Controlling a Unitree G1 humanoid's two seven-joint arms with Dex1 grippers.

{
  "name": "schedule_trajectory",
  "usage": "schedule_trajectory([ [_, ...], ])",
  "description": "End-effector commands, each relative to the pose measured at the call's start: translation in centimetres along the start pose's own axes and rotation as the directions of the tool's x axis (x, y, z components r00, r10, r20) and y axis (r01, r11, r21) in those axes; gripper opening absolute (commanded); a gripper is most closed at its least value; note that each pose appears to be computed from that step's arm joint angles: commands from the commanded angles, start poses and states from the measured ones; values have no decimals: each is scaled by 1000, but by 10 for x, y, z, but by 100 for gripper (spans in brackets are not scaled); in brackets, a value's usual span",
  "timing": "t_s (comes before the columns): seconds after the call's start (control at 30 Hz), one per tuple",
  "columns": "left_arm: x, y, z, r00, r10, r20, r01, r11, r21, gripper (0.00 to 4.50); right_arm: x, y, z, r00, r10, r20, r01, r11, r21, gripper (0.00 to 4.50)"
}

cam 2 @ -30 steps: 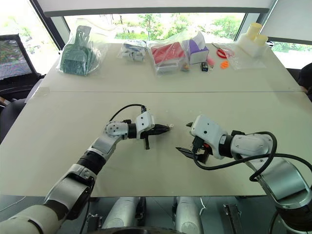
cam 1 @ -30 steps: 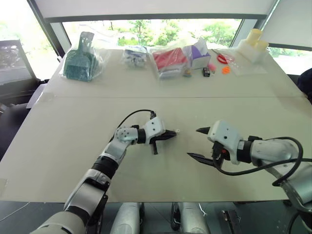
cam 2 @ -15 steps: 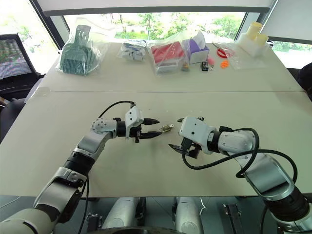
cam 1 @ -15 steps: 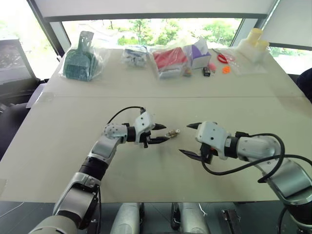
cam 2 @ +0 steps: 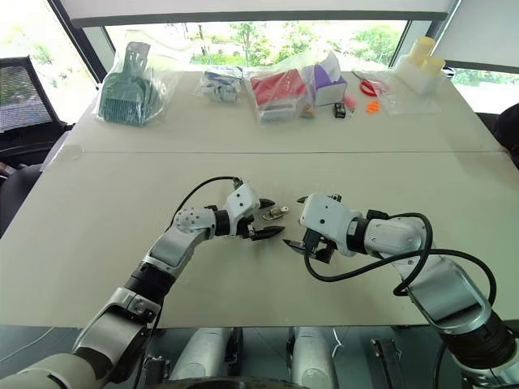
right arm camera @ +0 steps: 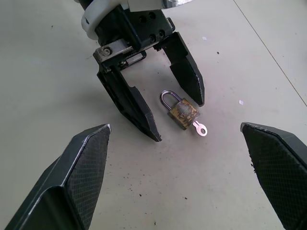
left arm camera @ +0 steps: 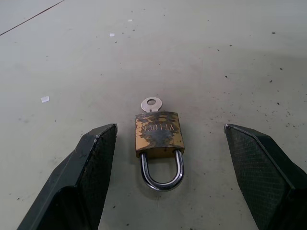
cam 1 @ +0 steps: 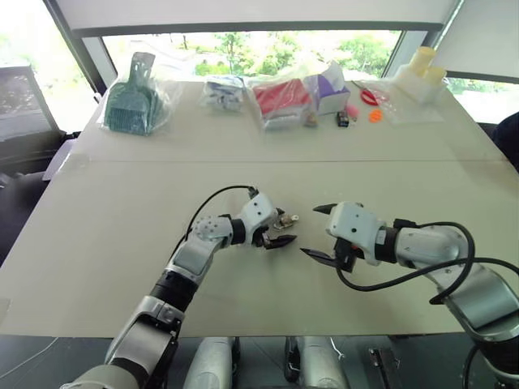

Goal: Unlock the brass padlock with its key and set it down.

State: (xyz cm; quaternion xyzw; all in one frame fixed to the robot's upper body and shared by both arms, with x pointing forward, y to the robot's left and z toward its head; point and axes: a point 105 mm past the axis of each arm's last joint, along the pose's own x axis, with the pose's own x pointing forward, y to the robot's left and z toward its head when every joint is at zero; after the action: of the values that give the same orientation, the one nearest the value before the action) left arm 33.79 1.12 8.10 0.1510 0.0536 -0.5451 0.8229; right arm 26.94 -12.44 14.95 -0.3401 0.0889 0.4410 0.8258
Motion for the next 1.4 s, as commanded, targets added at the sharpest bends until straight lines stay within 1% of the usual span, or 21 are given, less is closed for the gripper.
schedule_trajectory([
  [0.03, 1, 4, 0, 998, 55, -25, -55, 998, -5, 370, -6, -3, 8, 999, -28, 20, 28, 999, -34, 450],
  [0.13, 0, 10, -1, 994, 92, -52, -94, 995, -30, 370, -5, -3, 8, 999, -30, 20, 30, 999, -35, 450],
  [0.17, 0, 11, -2, 994, 97, -58, -99, 994, -37, 345, -5, -4, 8, 999, -30, 21, 31, 999, -36, 450],
  [0.23, -1, 12, -2, 992, 106, -72, -110, 993, -49, 283, -5, -4, 8, 999, -30, 22, 31, 999, -39, 450],
  [0.37, -2, 8, -6, 990, 91, -104, -97, 994, -57, 92, -4, -5, 8, 999, -31, 23, 32, 999, -44, 450],
  [0.4, -3, 7, -7, 990, 85, -110, -92, 994, -60, 70, -4, -6, 8, 999, -31, 23, 32, 998, -45, 450],
  [0.53, -10, 3, -3, 994, 49, -101, -56, 996, -69, 72, -4, -6, 8, 999, -30, 23, 31, 998, -50, 450],
  [0.63, -23, -2, 14, 999, -23, -22, 22, 999, -26, 72, -1, -6, 9, 999, -32, 28, 34, 996, -85, 450],
  [0.7, -32, -7, 25, 995, -97, 19, 96, 995, 36, 72, 4, -7, 9, 999, -39, 31, 43, 989, -138, 450],
  [0.77, -42, -9, 38, 986, -154, 60, 148, 985, 87, 72, 11, -10, 7, 998, -63, 32, 68, 970, -233, 450],
  [0.87, -57, -8, 54, 967, -231, 109, 218, 969, 119, 72, 19, -12, 3, 995, -89, 37, 97, 915, -392, 450],
  [0.93, -65, -7, 60, 956, -267, 118, 250, 958, 143, 72, 23, -13, 2, 994, -99, 51, 112, 886, -449, 450],
  [1.03, -71, -4, 62, 950, -298, 98, 277, 944, 180, 72, 27, -15, 10, 989, -107, 105, 146, 857, -494, 450],
  [1.17, -72, 2, 61, 954, -290, 75, 268, 938, 220, 72, 32, -16, 21, 980, -111, 166, 183, 827, -531, 450],
  [1.4, -70, 5, 59, 957, -281, 70, 257, 937, 237, 72, 36, -12, 28, 977, -88, 194, 182, 819, -543, 450],
])
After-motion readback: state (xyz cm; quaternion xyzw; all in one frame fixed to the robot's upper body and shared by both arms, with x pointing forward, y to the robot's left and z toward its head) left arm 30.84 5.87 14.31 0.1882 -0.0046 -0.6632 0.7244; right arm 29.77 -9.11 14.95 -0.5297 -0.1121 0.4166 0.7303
